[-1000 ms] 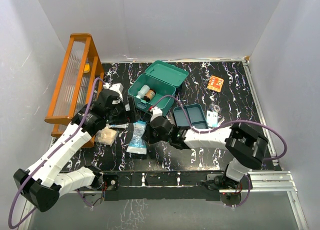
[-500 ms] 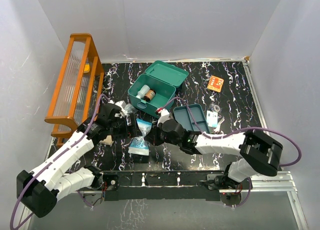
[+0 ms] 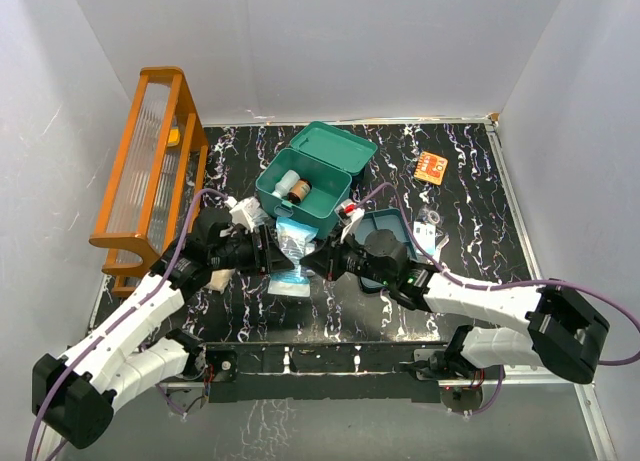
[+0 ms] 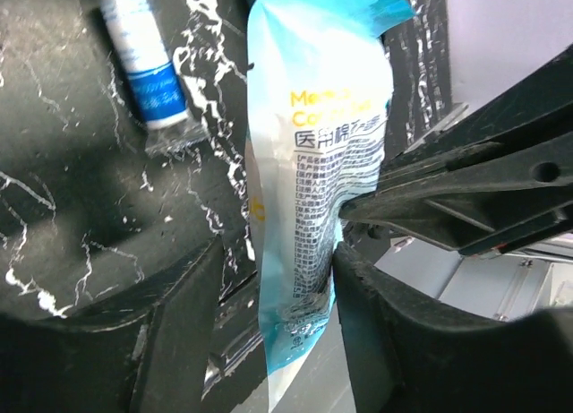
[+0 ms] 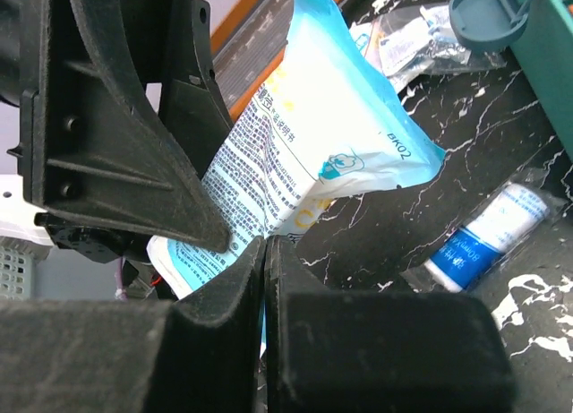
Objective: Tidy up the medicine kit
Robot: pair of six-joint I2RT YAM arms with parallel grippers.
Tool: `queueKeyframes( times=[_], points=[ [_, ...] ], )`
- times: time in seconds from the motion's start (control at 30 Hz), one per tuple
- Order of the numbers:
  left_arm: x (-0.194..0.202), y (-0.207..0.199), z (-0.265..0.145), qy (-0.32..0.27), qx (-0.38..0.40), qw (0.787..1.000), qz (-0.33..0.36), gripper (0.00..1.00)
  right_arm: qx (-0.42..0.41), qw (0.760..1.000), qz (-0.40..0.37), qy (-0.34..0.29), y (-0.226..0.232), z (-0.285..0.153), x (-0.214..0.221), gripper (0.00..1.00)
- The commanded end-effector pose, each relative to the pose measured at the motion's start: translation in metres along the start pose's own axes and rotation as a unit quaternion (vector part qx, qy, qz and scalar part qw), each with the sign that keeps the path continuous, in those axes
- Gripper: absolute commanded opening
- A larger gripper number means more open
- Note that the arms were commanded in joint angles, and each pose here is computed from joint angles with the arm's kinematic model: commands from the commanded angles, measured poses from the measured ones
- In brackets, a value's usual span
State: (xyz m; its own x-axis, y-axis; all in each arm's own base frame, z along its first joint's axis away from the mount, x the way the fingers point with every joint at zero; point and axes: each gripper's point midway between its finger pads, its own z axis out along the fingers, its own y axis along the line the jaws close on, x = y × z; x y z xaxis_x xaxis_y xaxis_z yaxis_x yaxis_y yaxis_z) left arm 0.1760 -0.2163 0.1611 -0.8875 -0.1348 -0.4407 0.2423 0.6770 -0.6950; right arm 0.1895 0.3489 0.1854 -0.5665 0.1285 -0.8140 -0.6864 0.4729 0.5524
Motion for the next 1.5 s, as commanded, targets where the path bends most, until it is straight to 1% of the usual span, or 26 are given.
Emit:
queueKeyframes(
  times=[0.0,0.1,0.17,0.3,0.37,0.4,0.43,0.57,0.6,0.67,0.7,0.87,0.93,1.07,1.13,1.2,1.27,1.37,1.47],
  points=[
    [-0.015,-0.021,-0.002,-0.027,0.057,0.998,0.018,0.47,-0.056,0.998,-0.032,-0.021,0.015,-0.007,-0.016,0.00],
    [-0.022,-0.015,-0.001,-0.042,0.044,0.998,0.015,0.42,-0.063,0.997,-0.033,-0.019,0.015,-0.008,-0.017,0.00],
    [-0.025,-0.016,0.000,-0.050,0.054,0.997,0.017,0.40,-0.063,0.997,-0.033,-0.018,0.014,-0.008,-0.016,0.00],
    [-0.024,-0.022,0.004,-0.046,0.083,0.995,0.025,0.32,-0.066,0.997,-0.031,-0.021,0.013,-0.008,-0.018,0.00],
    [-0.023,-0.019,0.006,-0.043,0.077,0.996,0.028,0.28,-0.067,0.997,-0.030,-0.024,0.013,-0.008,-0.021,0.00],
    [-0.024,-0.019,0.007,-0.043,0.075,0.996,0.033,0.25,-0.068,0.997,-0.029,-0.027,0.014,-0.008,-0.023,0.00],
    [-0.024,-0.017,0.008,-0.041,0.072,0.996,0.036,0.23,-0.068,0.997,-0.027,-0.027,0.014,-0.007,-0.024,0.02],
    [-0.028,-0.019,0.006,-0.042,0.070,0.995,0.057,0.12,-0.044,0.998,-0.005,-0.035,0.006,-0.008,-0.029,0.28],
    [-0.030,-0.020,0.006,-0.044,0.069,0.995,0.063,0.11,-0.035,0.999,0.003,-0.037,0.003,-0.009,-0.031,0.33],
    [-0.035,-0.021,0.004,-0.049,0.063,0.994,0.079,0.10,-0.012,0.999,0.017,-0.046,-0.003,-0.013,-0.036,0.43],
    [-0.039,-0.022,0.002,-0.051,0.061,0.993,0.088,0.10,0.000,0.998,0.022,-0.053,-0.007,-0.016,-0.040,0.47],
    [-0.065,-0.037,-0.006,-0.049,0.050,0.987,0.143,0.10,0.081,0.990,0.032,-0.112,-0.024,-0.041,-0.073,0.55],
    [-0.078,-0.045,-0.008,-0.047,0.046,0.984,0.165,0.10,0.107,0.983,0.031,-0.146,-0.026,-0.056,-0.093,0.56],
    [-0.109,-0.054,-0.001,-0.041,0.031,0.978,0.204,0.12,0.170,0.967,0.033,-0.186,-0.039,-0.079,-0.114,0.57],
    [-0.123,-0.053,0.010,-0.028,0.021,0.977,0.209,0.15,0.179,0.965,0.028,-0.189,-0.039,-0.085,-0.118,0.57],
    [-0.134,-0.052,0.025,-0.004,0.022,0.977,0.210,0.15,0.183,0.964,0.025,-0.191,-0.039,-0.089,-0.121,0.57],
    [-0.147,-0.052,0.038,0.007,0.024,0.976,0.216,0.15,0.182,0.964,0.022,-0.192,-0.038,-0.092,-0.122,0.57],
    [-0.173,-0.049,0.051,0.003,0.024,0.973,0.229,0.16,0.186,0.962,0.019,-0.199,-0.039,-0.097,-0.123,0.57],
    [-0.193,-0.043,0.064,0.007,0.024,0.975,0.222,0.16,0.192,0.959,0.017,-0.207,-0.040,-0.102,-0.125,0.57]
  ],
)
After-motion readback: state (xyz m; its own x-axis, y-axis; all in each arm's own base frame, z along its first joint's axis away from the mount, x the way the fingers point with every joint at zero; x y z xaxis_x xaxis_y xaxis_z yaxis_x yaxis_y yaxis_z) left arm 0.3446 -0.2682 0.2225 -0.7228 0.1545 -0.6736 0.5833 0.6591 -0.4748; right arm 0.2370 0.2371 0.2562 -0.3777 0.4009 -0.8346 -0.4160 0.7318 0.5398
